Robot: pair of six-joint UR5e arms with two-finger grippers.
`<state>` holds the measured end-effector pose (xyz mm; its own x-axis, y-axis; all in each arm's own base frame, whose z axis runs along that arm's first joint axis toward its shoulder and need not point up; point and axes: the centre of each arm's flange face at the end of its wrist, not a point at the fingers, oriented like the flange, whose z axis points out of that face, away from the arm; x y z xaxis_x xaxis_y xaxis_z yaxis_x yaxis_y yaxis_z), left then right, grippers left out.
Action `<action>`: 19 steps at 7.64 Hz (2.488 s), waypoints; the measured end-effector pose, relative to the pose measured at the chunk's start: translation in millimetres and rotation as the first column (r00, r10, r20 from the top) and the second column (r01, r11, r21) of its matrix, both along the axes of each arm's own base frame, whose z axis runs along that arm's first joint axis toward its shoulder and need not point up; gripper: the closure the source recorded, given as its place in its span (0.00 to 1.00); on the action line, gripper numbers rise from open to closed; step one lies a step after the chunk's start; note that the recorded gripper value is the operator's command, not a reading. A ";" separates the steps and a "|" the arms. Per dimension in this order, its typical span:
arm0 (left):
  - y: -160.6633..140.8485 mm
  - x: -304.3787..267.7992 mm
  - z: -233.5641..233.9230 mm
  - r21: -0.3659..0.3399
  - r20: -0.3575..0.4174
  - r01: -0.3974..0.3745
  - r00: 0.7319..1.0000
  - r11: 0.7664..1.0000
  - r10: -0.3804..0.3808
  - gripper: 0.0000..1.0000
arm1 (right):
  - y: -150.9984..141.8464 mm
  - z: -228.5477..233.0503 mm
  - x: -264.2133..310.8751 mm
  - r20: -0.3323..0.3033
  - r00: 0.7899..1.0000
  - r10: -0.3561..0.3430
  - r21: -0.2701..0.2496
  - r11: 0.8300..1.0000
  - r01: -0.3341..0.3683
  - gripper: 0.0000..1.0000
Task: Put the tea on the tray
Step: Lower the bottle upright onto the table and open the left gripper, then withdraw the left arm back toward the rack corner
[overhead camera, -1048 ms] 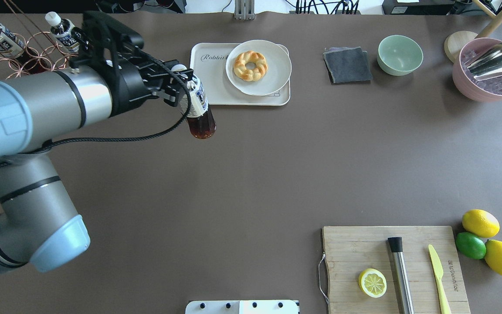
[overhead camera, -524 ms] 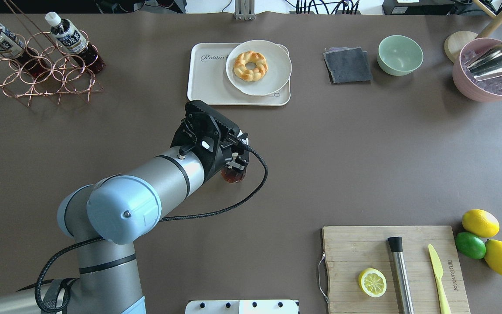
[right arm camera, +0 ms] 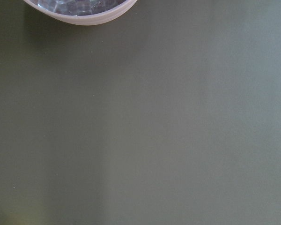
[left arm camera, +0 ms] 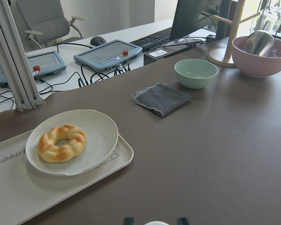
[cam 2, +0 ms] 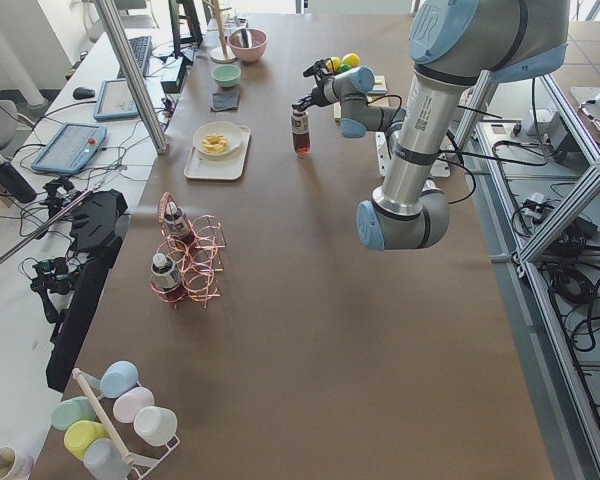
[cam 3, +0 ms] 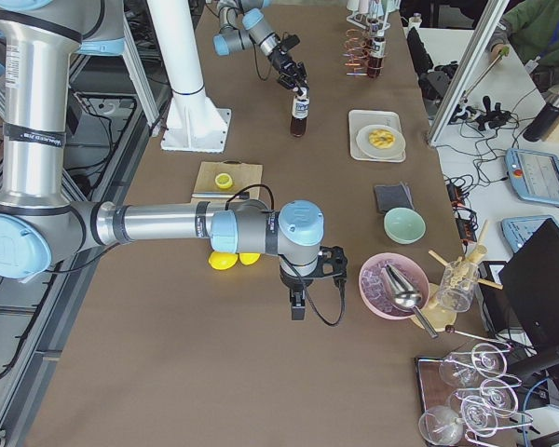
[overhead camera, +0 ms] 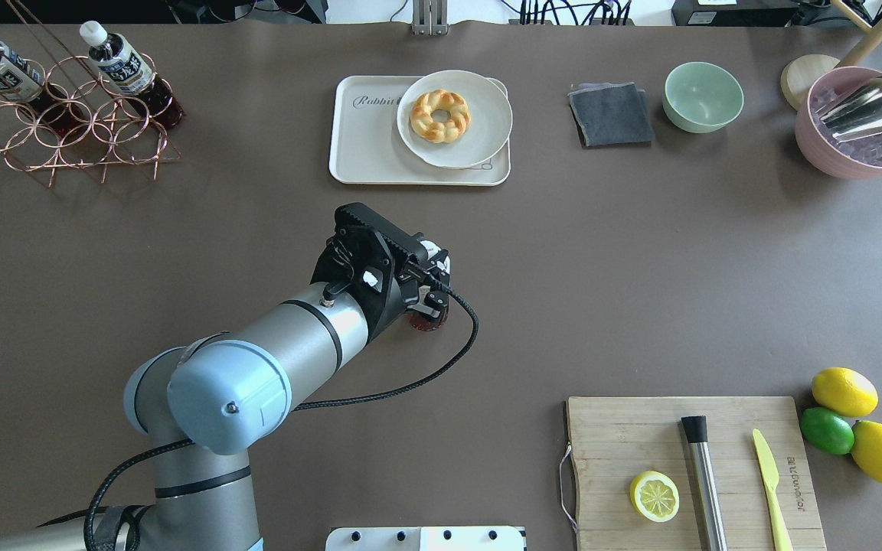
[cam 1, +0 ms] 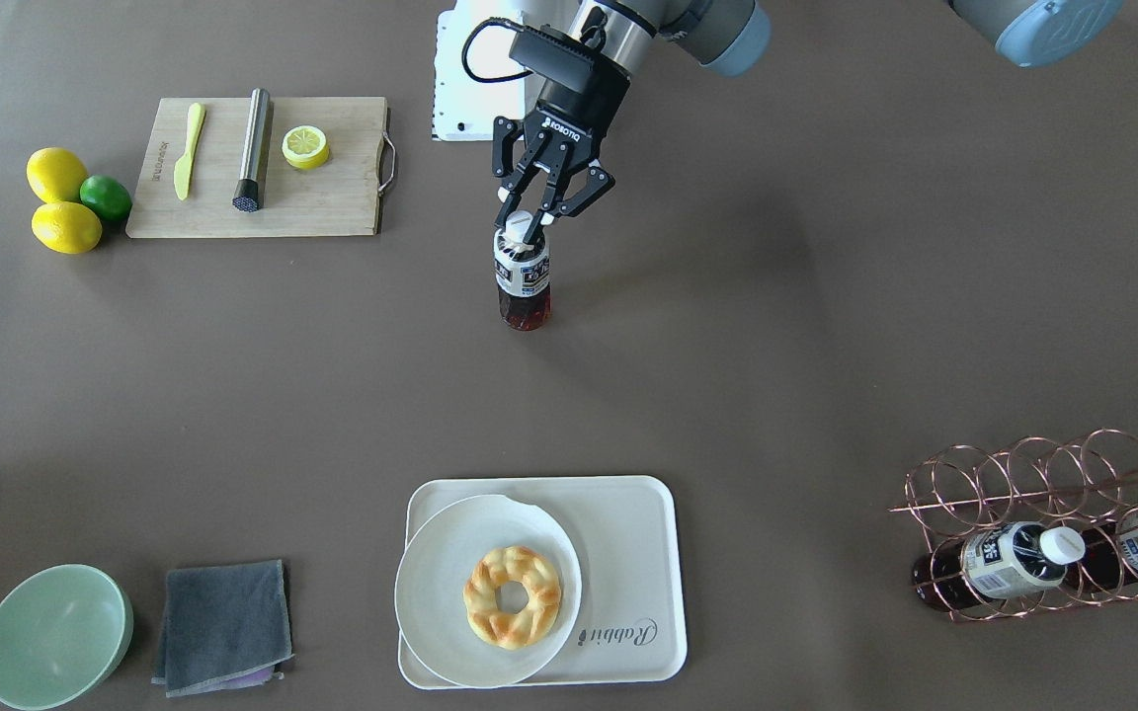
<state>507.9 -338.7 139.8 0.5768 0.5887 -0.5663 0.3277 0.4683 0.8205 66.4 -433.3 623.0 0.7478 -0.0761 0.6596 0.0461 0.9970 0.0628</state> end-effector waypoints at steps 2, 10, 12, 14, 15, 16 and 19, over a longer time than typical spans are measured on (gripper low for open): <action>-1.3 -0.7 0.8 0.002 0.002 0.003 1.000 1.000 -0.003 0.98 | 0.0 0.0 0.0 0.000 1.000 0.000 0.000 1.000 0.000 0.00; -3.4 -2.4 7.1 0.038 0.044 0.023 0.999 0.999 -0.024 0.08 | 0.1 0.8 0.0 0.000 1.000 0.000 -0.002 1.000 0.000 0.00; -2.4 -5.5 2.8 0.040 0.032 0.022 0.999 0.999 -0.024 0.03 | 0.1 0.9 0.0 0.000 1.000 0.000 -0.003 1.000 0.000 0.00; 3.0 -22.1 -14.0 0.049 -0.031 0.021 0.999 0.999 -0.019 0.03 | 0.0 0.3 0.0 0.000 1.000 0.000 -0.001 1.000 0.000 0.00; 4.9 -34.6 -23.2 0.047 -0.071 0.025 0.997 0.999 -0.021 0.03 | 0.0 0.1 0.0 0.000 1.000 0.000 -0.001 1.000 0.000 0.00; 1.4 -44.5 -25.1 0.017 -0.109 0.029 0.994 0.999 -0.027 0.03 | 0.0 0.1 0.0 0.000 1.000 0.000 0.000 1.000 0.000 0.00; -74.6 -115.3 37.5 -0.140 -0.090 -0.107 0.991 0.984 0.095 0.03 | 0.0 0.3 0.0 0.000 1.000 0.000 -0.002 1.000 0.000 0.00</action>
